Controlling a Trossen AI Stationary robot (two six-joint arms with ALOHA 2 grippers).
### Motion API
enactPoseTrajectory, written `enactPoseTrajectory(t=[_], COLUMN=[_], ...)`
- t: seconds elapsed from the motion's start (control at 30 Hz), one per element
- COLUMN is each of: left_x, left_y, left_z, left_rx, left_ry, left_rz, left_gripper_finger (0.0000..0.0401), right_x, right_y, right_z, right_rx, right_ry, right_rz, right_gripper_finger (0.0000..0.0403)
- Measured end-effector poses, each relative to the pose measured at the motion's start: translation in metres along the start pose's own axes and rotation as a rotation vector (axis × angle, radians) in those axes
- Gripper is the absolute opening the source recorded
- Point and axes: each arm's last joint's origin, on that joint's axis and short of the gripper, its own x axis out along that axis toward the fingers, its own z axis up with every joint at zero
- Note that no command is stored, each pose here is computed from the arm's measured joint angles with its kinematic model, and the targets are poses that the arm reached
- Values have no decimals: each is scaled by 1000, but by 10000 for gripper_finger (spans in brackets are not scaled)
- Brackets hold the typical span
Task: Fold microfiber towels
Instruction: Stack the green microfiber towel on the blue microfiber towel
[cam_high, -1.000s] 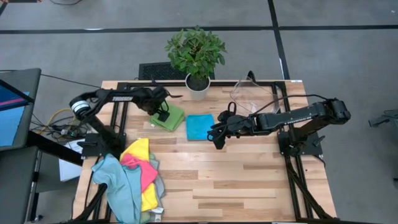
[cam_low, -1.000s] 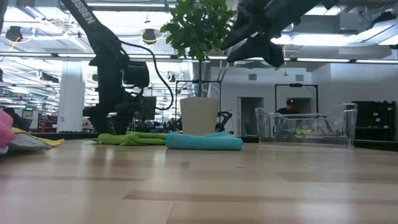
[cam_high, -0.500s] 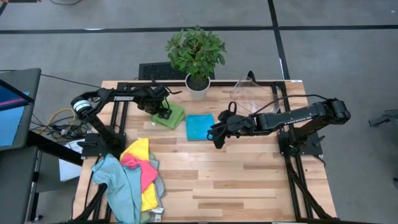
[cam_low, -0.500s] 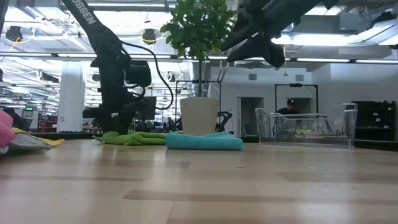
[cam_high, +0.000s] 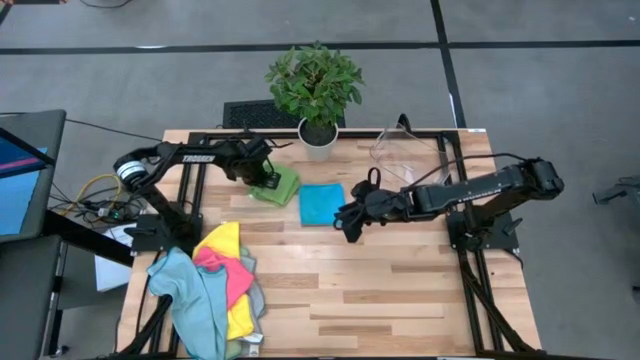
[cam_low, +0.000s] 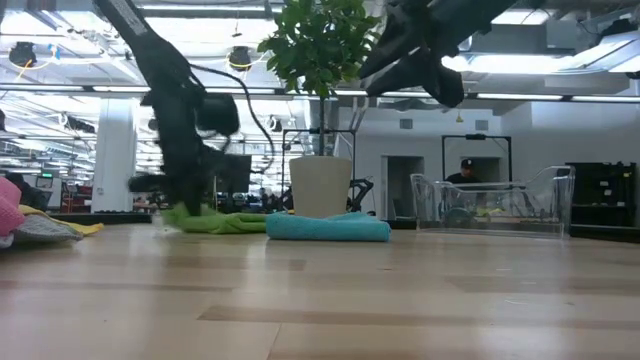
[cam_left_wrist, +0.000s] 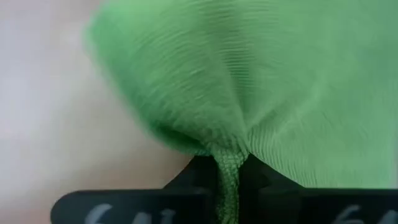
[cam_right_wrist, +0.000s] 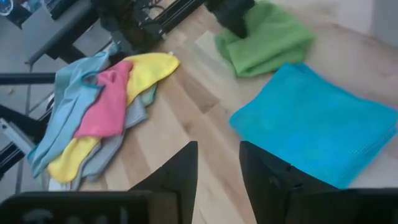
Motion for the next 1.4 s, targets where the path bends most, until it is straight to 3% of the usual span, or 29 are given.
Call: enactPoseTrajectory(t=[0.37,0.67,1.0,1.27,1.4], left_x=[-96,-133,-101,-54,-35], left_y=[-13,-45,-104,-142,-153], left_z=[-19,-40,-56,-53,-48], left_rx=[-236,-366,-398,-451,-409], left_ry=[-261,-407,-403,-380,-410], left_rz=[-316,-599,-711,-823,-882], left_gripper_finger=[2,1,1,2,2], right_x=[-18,-69,-114,-124,-126], right_y=[23,39,49,55,56], right_z=[-16,-29,-45,-54,-57], right_rx=[0,50,77,61,54], right_ry=[-1,-25,-124,-131,-144], right_rz=[47,83,91,107,104], right_gripper_finger=[121,121,121,121,121])
